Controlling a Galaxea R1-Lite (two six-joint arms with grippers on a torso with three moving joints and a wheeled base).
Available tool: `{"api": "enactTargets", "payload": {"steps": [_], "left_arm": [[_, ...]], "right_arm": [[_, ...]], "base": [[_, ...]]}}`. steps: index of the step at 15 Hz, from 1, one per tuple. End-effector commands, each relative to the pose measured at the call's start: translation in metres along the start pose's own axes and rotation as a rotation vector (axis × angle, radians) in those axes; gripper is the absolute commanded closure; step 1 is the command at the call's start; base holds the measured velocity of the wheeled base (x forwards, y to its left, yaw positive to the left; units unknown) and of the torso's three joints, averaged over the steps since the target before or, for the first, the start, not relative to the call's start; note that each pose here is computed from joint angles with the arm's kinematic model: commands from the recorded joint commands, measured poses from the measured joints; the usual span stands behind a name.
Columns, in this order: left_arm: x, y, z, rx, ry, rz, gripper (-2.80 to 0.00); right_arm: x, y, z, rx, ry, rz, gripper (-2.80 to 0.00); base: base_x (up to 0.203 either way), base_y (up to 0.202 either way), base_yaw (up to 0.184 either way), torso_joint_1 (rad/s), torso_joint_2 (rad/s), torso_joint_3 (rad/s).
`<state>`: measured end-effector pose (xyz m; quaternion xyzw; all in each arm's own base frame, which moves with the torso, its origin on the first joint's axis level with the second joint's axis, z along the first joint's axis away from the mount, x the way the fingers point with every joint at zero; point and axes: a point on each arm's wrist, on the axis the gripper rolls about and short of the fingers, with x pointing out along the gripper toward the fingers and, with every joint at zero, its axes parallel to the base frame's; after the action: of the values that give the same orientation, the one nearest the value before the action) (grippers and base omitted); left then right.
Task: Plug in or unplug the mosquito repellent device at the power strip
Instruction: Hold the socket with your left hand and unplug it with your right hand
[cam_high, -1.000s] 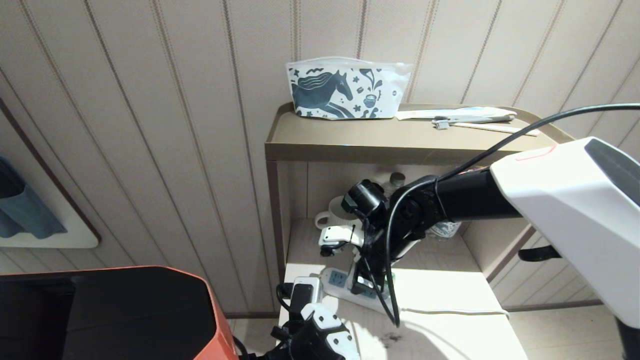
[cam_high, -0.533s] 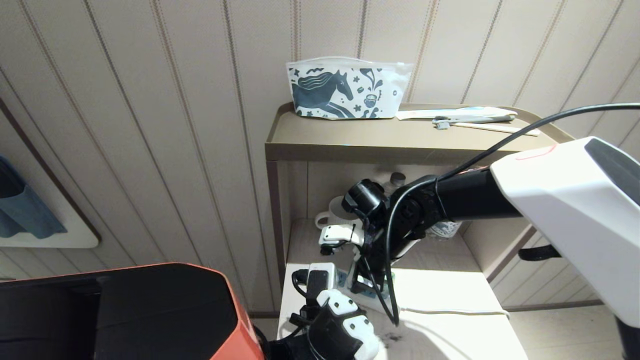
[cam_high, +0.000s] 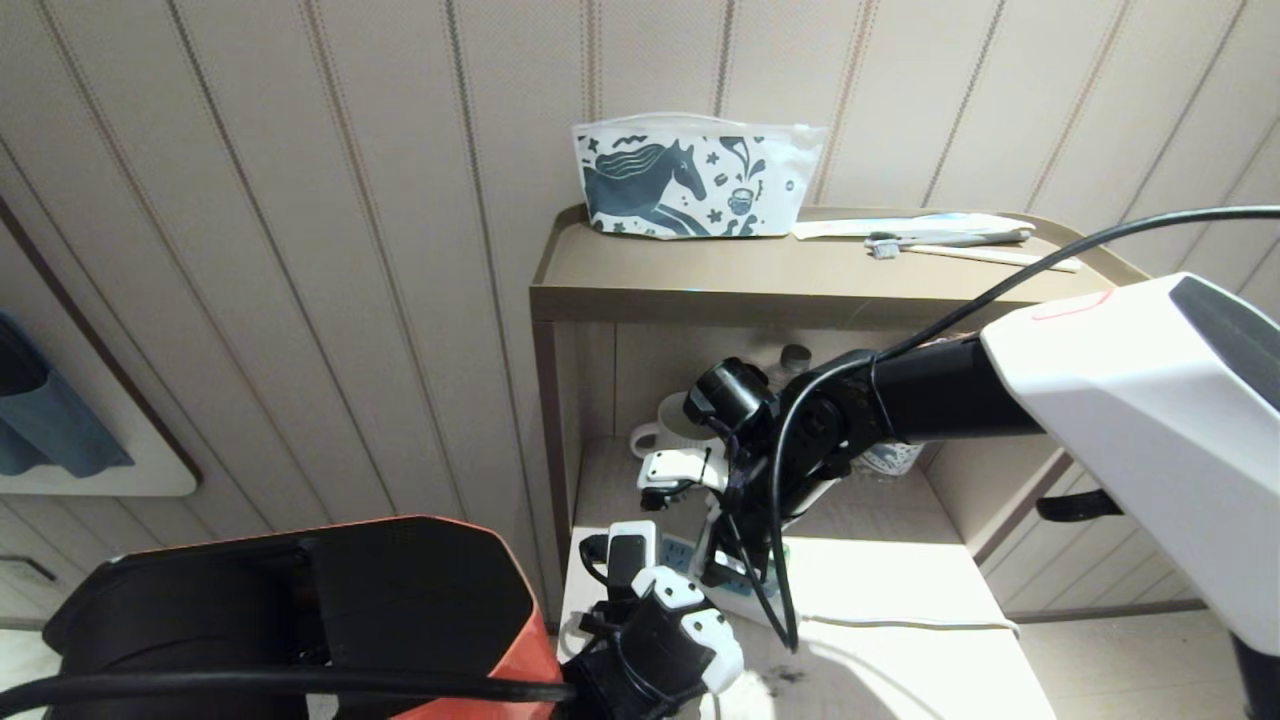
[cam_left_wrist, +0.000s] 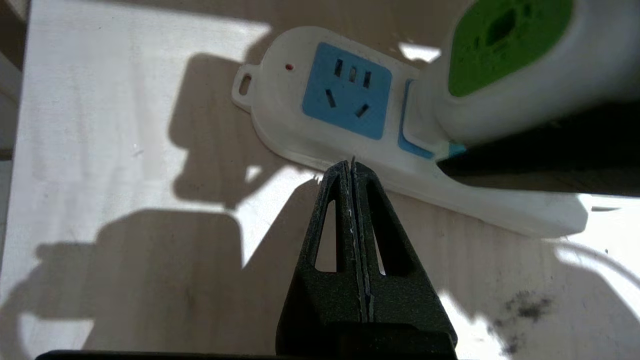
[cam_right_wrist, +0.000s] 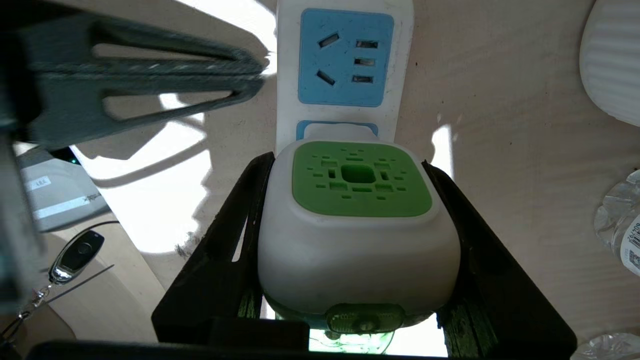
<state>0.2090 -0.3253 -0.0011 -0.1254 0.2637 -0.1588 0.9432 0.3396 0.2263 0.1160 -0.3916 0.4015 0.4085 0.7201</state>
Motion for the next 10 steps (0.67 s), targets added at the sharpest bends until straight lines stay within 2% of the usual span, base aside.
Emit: {"api": "enactTargets", "payload": {"steps": [1,10], "left_arm": [[0.005,0.003,0.004,-0.017,-0.014,0.011,0.00],[0.003,0.000,0.016,-0.041,-0.061,0.017,0.00]], "right_arm": [[-0.001,0.000,-0.001,-0.003,0.002,0.001,0.00],[-0.004,0.000,0.000,-0.003,-0.001,-0.001,0.00]], "base": [[0.000,0.000,0.000,0.000,0.00,0.000],[0.000,0.000,0.000,0.000,0.00,0.000]]}}
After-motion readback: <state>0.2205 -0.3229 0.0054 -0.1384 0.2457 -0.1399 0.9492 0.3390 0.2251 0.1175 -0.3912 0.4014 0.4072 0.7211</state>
